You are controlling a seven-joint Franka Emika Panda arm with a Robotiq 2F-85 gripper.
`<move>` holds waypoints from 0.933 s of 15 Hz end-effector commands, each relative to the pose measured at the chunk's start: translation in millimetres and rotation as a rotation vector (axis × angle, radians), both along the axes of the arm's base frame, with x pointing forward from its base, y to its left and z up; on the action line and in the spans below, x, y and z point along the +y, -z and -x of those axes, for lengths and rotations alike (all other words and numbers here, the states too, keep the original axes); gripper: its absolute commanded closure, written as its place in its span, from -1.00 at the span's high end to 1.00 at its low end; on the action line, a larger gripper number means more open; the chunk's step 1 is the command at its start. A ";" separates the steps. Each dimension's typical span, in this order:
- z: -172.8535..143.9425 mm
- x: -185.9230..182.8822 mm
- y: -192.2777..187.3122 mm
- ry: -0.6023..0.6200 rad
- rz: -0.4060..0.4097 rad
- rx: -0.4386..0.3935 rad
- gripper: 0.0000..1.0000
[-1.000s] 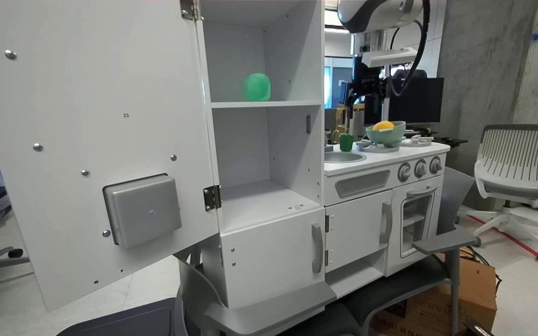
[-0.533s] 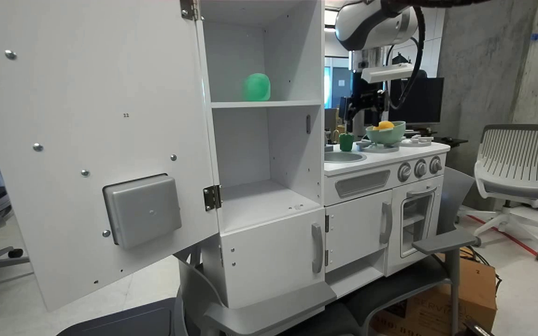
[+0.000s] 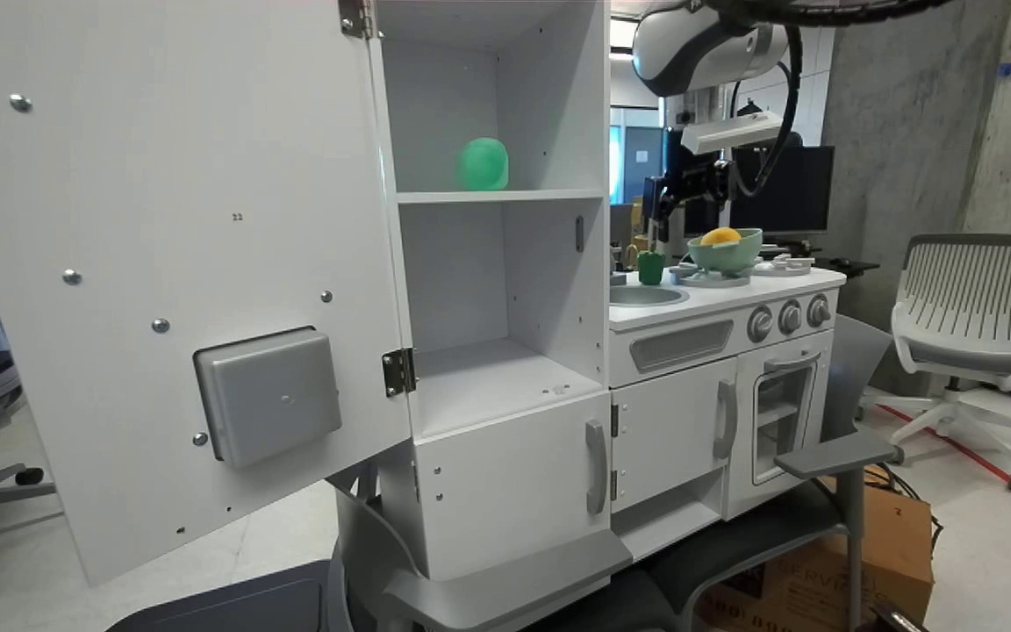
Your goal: Put the green and orange sponges inside the top part of the fridge then close it
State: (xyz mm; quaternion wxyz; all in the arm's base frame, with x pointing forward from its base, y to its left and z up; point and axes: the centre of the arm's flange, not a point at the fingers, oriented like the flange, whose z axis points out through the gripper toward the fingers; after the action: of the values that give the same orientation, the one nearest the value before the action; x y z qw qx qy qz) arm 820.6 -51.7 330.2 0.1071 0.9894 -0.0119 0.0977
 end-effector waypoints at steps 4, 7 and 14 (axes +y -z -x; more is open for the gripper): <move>-73.1 -30.1 -8.2 0.106 0.121 -0.037 1.00; -71.3 -48.2 -7.4 0.151 0.148 -0.036 1.00; -67.0 -85.8 -1.7 0.230 0.115 -0.041 1.00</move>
State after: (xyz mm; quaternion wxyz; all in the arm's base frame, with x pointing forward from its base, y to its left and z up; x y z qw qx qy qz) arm 814.9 -119.6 326.6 0.1801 0.9726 -0.1049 0.1029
